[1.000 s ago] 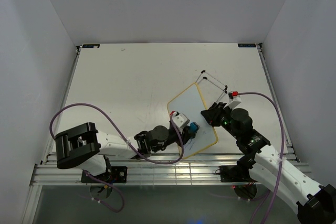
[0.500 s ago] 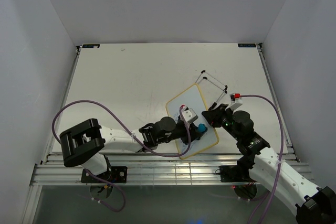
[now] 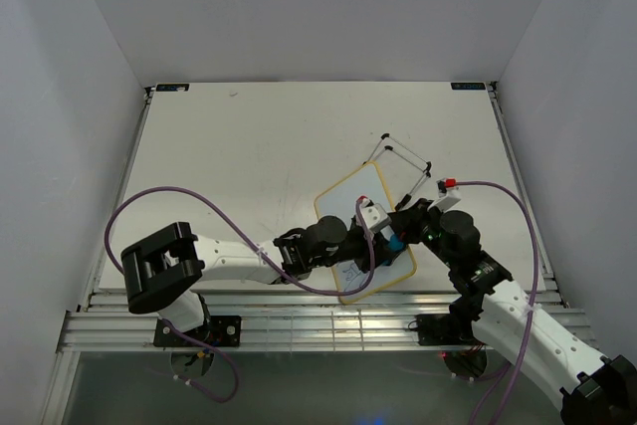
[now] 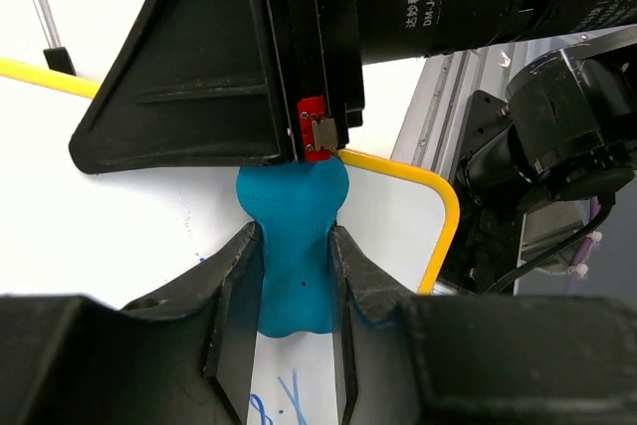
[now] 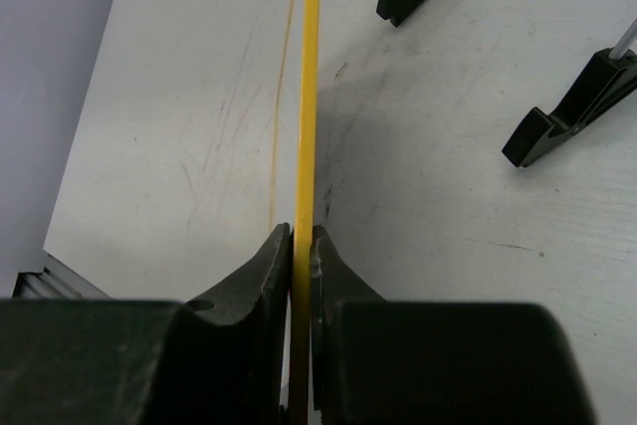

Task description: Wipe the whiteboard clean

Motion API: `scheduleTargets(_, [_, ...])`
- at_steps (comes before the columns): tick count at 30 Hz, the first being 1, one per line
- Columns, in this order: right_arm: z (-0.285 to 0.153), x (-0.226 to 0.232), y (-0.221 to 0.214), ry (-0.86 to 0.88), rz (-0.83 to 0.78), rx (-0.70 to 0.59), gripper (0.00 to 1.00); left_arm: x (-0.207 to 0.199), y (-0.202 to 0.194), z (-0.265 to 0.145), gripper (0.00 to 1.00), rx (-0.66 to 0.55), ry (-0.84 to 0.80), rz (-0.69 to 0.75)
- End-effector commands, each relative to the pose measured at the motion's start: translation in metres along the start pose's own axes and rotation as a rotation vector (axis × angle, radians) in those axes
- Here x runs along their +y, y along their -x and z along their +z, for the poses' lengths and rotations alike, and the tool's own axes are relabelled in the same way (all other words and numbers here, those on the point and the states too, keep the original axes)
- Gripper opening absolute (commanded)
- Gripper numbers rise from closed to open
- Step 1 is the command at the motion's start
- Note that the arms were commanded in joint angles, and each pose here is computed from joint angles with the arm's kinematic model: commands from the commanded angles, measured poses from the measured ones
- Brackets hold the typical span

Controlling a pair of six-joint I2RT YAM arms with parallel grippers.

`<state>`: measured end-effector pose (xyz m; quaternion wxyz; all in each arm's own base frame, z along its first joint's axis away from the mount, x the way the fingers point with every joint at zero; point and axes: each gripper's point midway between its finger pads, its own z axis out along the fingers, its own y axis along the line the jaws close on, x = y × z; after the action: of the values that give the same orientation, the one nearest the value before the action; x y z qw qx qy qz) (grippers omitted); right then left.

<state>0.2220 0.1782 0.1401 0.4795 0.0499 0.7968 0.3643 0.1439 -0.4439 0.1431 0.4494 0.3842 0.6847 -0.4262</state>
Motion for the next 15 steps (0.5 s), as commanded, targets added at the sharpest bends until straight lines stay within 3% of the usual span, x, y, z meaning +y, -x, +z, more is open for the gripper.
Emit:
scheduleTargets(1, [-0.008,0.043,0.028,0.147,-0.053,-0.071,0.08,0.025,-0.046,-0.008,0.00,0.141,0.085,-0.040])
scheduleTargets(15, [-0.027,0.068,0.042,0.244,-0.077,-0.098,0.08,0.119,-0.086,-0.026,0.00,0.187,0.300,-0.236])
